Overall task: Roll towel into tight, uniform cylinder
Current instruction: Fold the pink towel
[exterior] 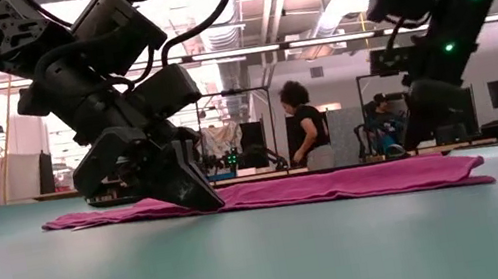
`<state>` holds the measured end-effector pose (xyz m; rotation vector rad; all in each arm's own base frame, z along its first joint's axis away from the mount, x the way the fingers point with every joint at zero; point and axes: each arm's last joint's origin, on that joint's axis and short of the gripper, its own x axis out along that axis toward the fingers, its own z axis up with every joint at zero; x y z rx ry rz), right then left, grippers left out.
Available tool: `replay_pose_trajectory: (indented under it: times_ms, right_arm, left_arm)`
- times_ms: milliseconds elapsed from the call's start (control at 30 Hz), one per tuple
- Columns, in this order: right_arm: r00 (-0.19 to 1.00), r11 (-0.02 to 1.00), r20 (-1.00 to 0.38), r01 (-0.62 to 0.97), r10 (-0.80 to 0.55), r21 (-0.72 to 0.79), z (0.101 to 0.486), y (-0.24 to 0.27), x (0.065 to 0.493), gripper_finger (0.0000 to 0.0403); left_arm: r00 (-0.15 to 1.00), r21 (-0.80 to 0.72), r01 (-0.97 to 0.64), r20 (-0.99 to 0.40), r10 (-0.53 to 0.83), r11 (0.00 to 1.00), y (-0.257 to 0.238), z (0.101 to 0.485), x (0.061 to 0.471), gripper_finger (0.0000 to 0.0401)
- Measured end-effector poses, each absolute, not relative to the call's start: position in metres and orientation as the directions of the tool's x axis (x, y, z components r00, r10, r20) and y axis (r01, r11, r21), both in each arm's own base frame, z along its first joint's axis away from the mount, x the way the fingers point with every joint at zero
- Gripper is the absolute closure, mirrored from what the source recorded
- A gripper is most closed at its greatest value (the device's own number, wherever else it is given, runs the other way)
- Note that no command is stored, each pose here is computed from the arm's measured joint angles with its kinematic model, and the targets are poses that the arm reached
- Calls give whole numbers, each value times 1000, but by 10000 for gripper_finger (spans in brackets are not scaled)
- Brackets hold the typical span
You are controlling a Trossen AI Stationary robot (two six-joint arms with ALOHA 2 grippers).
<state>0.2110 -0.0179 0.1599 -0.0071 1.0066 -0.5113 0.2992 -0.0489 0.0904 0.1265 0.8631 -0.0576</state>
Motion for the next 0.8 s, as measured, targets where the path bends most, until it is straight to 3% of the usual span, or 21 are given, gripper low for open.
replay_pose_trajectory:
  times_ms: [233,533,800]
  right_arm:
    - [450,914,-820,354,-353,-199,159,-23,214,260]
    - [363,919,-864,313,-349,-240,133,-18,223,262]
    - [386,923,-854,299,-349,-242,141,-18,231,328]
  left_arm:
    - [649,98,114,-760,0,989,-49,90,299,401]
    - [651,99,116,-759,0,988,-49,90,299,401]
    - [651,104,123,-759,-1,987,-49,90,299,401]
